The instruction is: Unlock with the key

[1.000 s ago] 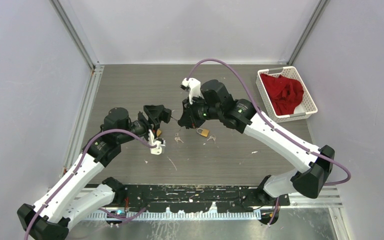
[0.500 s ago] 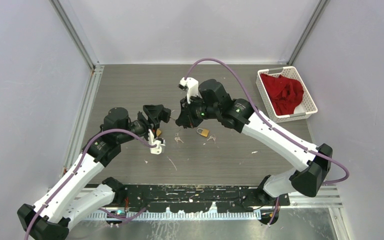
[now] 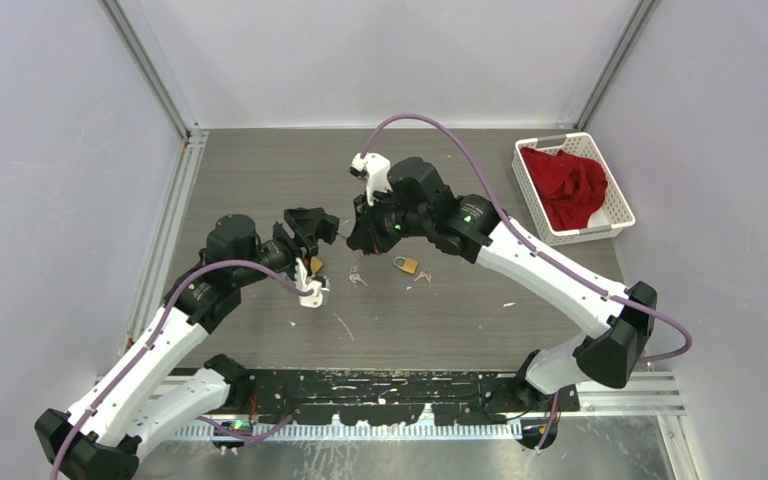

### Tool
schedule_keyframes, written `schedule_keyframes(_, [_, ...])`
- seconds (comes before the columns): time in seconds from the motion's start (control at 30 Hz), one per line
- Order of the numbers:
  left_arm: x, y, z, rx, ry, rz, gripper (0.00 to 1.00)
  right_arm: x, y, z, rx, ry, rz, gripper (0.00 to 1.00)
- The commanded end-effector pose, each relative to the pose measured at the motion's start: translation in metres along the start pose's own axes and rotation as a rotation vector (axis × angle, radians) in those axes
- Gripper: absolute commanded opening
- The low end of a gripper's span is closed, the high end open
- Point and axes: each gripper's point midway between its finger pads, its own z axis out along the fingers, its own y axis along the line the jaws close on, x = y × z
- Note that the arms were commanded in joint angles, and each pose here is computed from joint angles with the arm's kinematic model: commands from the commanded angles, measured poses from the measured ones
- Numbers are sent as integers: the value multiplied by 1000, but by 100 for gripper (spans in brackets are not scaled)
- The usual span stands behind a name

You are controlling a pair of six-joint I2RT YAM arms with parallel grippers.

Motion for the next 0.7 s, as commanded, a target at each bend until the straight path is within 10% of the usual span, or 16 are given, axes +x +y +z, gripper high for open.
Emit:
schedule_keyframes(0.0, [-19,35,-9,-108,-69,118,0,-52,10,-5,21,-160,-22,1])
schedule_keyframes(0.67, [-25,46,-14,-154,-96,68,0,-75,13,-8,67,-336,58,1])
